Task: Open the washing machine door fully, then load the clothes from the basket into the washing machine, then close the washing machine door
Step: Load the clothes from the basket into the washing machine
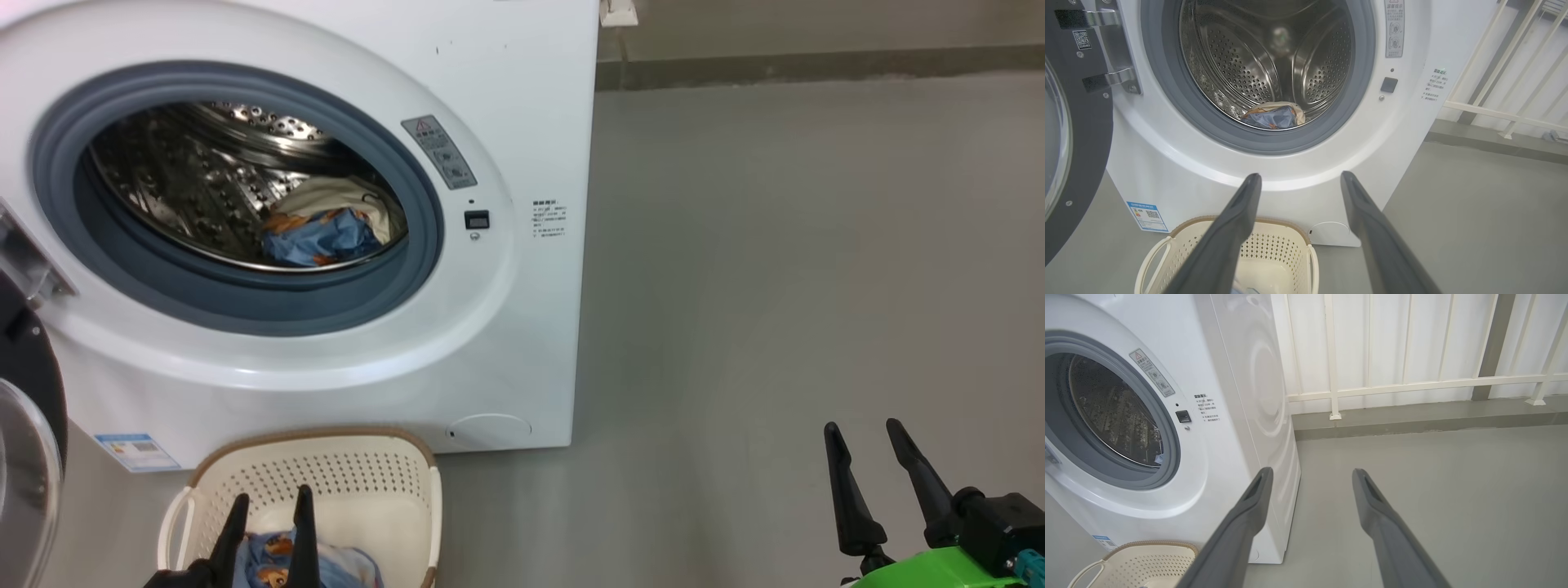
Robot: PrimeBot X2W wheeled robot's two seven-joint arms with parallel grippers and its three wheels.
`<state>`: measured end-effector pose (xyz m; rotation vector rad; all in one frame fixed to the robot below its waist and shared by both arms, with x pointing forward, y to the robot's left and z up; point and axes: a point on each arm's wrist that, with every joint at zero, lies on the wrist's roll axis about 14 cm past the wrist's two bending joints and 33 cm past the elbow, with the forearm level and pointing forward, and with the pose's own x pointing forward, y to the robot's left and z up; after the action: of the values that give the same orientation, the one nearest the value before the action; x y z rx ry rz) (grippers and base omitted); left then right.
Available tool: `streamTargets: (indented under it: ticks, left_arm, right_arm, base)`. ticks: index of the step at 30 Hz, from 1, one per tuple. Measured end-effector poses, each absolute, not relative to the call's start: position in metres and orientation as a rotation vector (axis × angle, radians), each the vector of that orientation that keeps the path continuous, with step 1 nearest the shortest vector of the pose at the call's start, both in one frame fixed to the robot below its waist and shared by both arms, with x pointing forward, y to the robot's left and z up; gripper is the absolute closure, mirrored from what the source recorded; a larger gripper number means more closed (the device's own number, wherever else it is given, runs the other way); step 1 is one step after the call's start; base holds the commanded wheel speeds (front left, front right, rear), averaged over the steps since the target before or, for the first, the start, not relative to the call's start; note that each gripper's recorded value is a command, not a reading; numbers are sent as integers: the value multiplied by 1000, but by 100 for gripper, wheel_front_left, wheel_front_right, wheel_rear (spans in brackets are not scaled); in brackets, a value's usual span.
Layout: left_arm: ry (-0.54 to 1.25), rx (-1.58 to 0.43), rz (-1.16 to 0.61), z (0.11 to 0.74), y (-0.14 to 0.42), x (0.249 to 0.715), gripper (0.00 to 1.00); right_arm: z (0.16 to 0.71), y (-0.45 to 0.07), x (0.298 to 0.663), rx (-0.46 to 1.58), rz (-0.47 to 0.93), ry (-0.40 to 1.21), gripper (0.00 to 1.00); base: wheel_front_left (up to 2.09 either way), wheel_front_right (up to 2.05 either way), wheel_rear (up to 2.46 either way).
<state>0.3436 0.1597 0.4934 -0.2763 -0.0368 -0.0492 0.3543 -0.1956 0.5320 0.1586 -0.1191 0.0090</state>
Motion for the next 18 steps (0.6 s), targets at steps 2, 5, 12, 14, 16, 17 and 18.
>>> streamTargets:
  ticks: [2,5,12,14,16,17,18]
  left_arm:
    - [-15,-277,-50,487,158,344,0]
    - [26,-281,-52,474,156,348,0]
    - [136,-310,-52,440,149,370,0]
    - [173,-317,-49,427,147,379,0]
    - [218,-321,-44,412,147,386,0]
    - [240,-319,-42,404,146,390,0]
    - [266,-317,-40,395,146,393,0]
  right_arm:
    - [528,-196,356,154,8,-102,0]
    - [520,-196,360,150,6,-74,0]
    - [498,-195,376,120,7,-1,0]
    - [493,-195,384,112,8,12,0]
    - [487,-194,392,108,9,25,0]
    - [484,-194,396,103,10,33,0]
    - [480,-194,400,101,10,41,0]
  base:
    - [0,0,0]
    - [0,0,0]
    - [0,0,0]
    - [0,0,0]
    - [0,0,0]
    - [0,0,0]
    - [0,0,0]
